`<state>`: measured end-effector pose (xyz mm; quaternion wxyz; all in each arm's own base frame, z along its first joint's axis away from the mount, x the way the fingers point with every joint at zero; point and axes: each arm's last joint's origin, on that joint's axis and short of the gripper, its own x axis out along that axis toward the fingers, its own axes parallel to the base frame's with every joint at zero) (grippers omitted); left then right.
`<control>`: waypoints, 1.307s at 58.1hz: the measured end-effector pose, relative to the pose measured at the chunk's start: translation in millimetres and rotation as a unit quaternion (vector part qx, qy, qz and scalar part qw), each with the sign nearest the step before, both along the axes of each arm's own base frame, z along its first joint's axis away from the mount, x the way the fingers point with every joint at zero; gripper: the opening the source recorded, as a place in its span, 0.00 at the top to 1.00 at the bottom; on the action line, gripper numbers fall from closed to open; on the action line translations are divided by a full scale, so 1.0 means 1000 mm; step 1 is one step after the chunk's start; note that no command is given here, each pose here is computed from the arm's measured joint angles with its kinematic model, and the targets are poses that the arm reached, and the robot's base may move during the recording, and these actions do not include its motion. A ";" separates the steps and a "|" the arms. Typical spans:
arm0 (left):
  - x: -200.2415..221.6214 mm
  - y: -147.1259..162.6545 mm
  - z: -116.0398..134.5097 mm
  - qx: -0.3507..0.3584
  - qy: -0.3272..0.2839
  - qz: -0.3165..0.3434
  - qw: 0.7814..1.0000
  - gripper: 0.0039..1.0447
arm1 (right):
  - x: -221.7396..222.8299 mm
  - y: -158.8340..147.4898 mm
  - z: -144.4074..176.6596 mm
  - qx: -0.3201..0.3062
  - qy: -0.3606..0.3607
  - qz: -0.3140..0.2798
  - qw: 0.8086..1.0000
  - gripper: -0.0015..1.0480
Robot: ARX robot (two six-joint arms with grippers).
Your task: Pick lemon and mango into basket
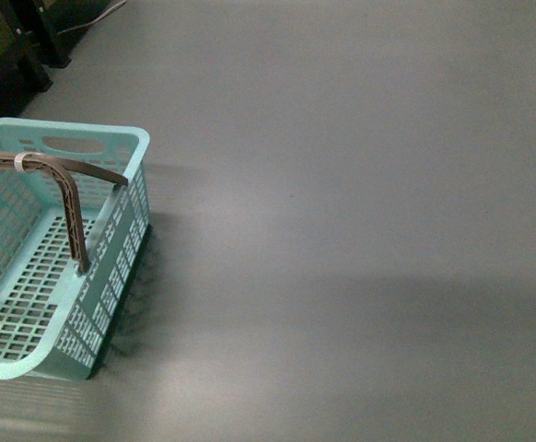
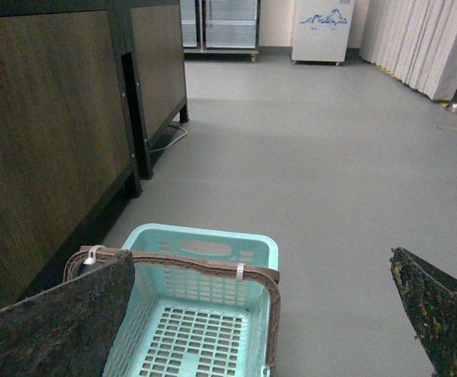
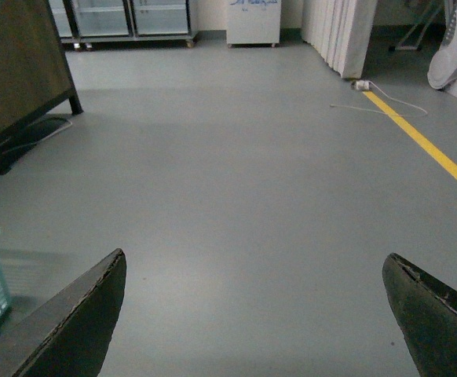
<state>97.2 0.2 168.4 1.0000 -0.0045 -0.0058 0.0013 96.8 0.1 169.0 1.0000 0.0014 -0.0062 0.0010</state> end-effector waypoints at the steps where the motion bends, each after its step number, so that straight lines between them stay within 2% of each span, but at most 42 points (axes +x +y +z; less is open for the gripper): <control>1: 0.000 0.000 0.000 0.000 0.000 0.000 1.000 0.06 | 0.000 0.000 0.000 0.000 0.000 0.000 1.000 0.08; 19: 0.000 0.000 0.000 0.000 0.000 0.000 1.000 0.06 | 0.000 0.000 0.000 0.000 0.000 0.000 1.000 0.08; 21: 0.000 0.000 -0.001 -0.022 0.028 0.028 0.999 0.06 | 0.000 0.000 0.000 0.000 0.000 0.000 1.000 0.08; 26: 0.003 -0.001 -0.001 -0.081 0.160 0.130 0.975 0.06 | 0.000 0.000 0.000 0.000 0.000 0.000 1.000 0.08; 29: 0.008 0.000 -0.003 -0.139 0.190 0.166 0.958 0.06 | 0.000 0.000 0.000 0.000 0.000 0.000 1.000 0.08; 38: 0.034 0.007 0.000 -0.306 0.190 0.181 0.915 0.06 | 0.000 0.000 0.000 0.000 0.000 -0.001 1.000 0.08; 45: 0.066 0.019 -0.003 -0.387 0.191 0.192 0.881 0.06 | 0.000 0.000 0.000 0.000 0.000 -0.001 1.000 0.08; 61: 0.160 0.050 -0.039 -0.478 0.205 0.249 0.817 0.06 | 0.000 0.000 0.000 0.000 0.000 0.000 1.000 0.08; 76: 0.228 0.056 -0.070 -0.502 0.233 0.254 0.793 0.06 | 0.000 0.000 0.000 0.000 0.000 0.000 1.000 0.08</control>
